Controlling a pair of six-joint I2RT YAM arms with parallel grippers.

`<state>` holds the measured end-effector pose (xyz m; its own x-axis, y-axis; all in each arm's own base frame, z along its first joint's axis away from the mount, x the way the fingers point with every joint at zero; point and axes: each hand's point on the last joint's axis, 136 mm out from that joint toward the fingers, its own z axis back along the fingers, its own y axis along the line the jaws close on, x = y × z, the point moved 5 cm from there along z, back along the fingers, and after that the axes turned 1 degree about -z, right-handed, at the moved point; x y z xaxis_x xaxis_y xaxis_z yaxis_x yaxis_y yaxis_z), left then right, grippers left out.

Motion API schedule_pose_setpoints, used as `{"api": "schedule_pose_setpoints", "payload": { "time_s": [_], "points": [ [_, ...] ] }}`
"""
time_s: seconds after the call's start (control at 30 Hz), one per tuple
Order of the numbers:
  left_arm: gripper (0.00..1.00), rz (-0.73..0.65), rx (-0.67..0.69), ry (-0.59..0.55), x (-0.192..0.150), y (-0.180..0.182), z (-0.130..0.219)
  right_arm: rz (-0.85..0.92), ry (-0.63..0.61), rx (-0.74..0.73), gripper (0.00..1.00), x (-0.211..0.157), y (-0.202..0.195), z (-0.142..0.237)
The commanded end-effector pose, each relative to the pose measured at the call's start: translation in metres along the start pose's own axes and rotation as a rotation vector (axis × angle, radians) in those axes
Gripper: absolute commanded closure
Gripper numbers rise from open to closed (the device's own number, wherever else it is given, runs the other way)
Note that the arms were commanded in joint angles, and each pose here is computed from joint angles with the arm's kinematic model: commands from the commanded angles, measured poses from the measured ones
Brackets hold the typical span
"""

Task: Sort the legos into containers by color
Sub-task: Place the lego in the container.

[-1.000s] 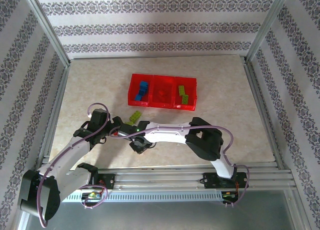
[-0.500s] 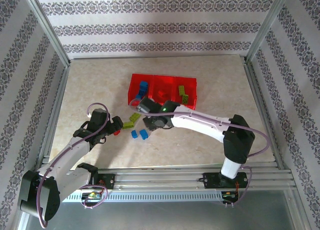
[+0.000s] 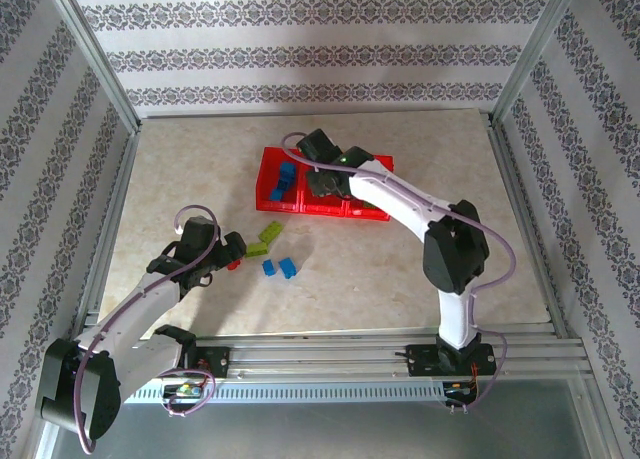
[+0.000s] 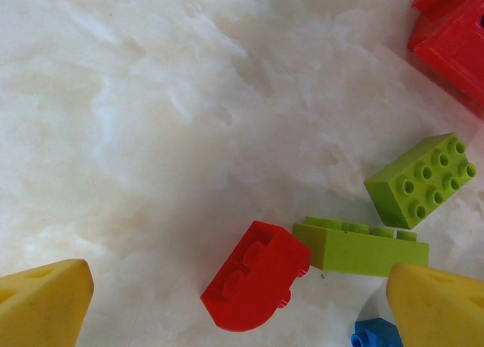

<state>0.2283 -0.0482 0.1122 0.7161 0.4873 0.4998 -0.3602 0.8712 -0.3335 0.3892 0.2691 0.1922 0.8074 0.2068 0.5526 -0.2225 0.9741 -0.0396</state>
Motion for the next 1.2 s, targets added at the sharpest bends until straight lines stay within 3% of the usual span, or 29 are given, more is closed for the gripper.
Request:
{"api": "schedule_pose_setpoints", "payload": {
  "time_s": [0.0, 0.23, 0.53, 1.17],
  "points": [
    [0.00, -0.012, -0.024, -0.041, 0.013, -0.006, 0.003, 0.007, -0.002, -0.034, 0.69, 0.014, -0.009, -0.012],
    [0.00, -0.030, -0.032, -0.026, 0.011, -0.007, 0.003, 0.016, 0.030, -0.096, 0.66, 0.025, -0.022, -0.040],
    [0.00, -0.039, -0.032, -0.025, 0.012, -0.008, 0.003, 0.043, 0.083, -0.124, 0.63, 0.009, -0.020, -0.065],
    [0.00, -0.055, -0.023, -0.001, 0.008, -0.006, 0.001, 0.053, 0.065, -0.148, 0.51, 0.000, -0.023, -0.052]
  ]
}}
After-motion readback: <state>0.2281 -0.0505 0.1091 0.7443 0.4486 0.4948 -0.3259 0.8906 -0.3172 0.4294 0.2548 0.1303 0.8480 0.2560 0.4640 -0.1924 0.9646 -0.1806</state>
